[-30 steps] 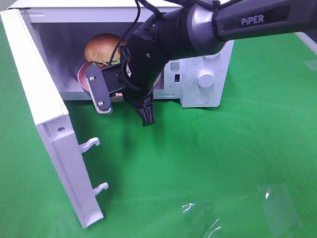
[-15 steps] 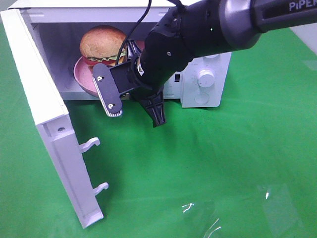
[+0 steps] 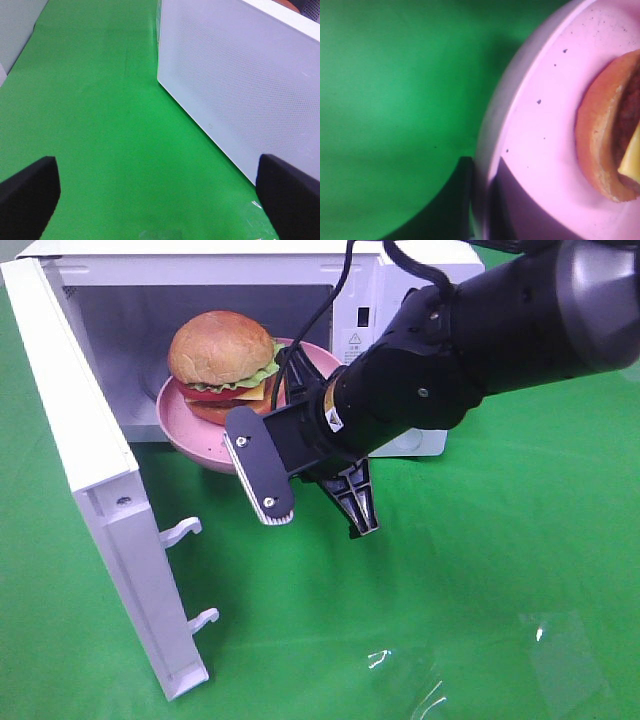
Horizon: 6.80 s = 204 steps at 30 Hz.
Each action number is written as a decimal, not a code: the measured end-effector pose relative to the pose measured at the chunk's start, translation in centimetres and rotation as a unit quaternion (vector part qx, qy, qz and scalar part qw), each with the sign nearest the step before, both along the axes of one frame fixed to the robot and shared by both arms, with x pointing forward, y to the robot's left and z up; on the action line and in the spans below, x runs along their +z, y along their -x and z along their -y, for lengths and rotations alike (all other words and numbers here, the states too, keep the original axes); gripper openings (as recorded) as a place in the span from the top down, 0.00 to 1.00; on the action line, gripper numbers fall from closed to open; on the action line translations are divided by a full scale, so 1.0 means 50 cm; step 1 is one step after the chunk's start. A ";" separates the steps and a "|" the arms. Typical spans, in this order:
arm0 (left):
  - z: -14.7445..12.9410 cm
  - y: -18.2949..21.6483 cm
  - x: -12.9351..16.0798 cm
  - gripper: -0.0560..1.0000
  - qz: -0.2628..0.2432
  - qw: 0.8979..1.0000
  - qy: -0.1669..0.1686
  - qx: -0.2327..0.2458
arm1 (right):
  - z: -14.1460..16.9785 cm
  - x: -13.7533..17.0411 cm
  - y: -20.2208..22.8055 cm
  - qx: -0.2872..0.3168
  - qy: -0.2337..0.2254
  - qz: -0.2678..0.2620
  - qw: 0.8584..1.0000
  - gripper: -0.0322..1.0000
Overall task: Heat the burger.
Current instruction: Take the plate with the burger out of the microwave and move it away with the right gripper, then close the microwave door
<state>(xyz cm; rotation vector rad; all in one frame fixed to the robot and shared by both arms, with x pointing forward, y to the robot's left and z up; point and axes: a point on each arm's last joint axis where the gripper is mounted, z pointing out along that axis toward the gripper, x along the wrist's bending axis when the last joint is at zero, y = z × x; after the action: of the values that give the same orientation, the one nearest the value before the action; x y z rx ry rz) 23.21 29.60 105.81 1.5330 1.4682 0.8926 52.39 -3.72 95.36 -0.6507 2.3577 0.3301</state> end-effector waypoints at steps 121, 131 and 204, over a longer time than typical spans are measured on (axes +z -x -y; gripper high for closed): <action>0.000 0.000 0.000 0.01 0.000 1.000 0.000 0.000 | 0.333 0.000 0.207 -0.698 -0.095 -0.031 0.709 0.91; 0.000 0.000 0.000 0.01 0.000 1.000 0.000 0.000 | 0.343 -0.057 0.171 -0.743 -0.098 -0.042 0.661 0.90; 0.000 0.000 0.000 0.01 0.000 1.000 0.000 0.000 | 0.438 0.248 0.400 -0.588 -0.440 -0.219 0.643 0.29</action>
<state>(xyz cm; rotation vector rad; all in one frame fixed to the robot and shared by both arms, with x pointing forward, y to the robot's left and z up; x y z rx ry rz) 23.21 29.60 105.81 1.5330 1.4682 0.8926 32.41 -25.63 107.76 1.5185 2.0773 0.9453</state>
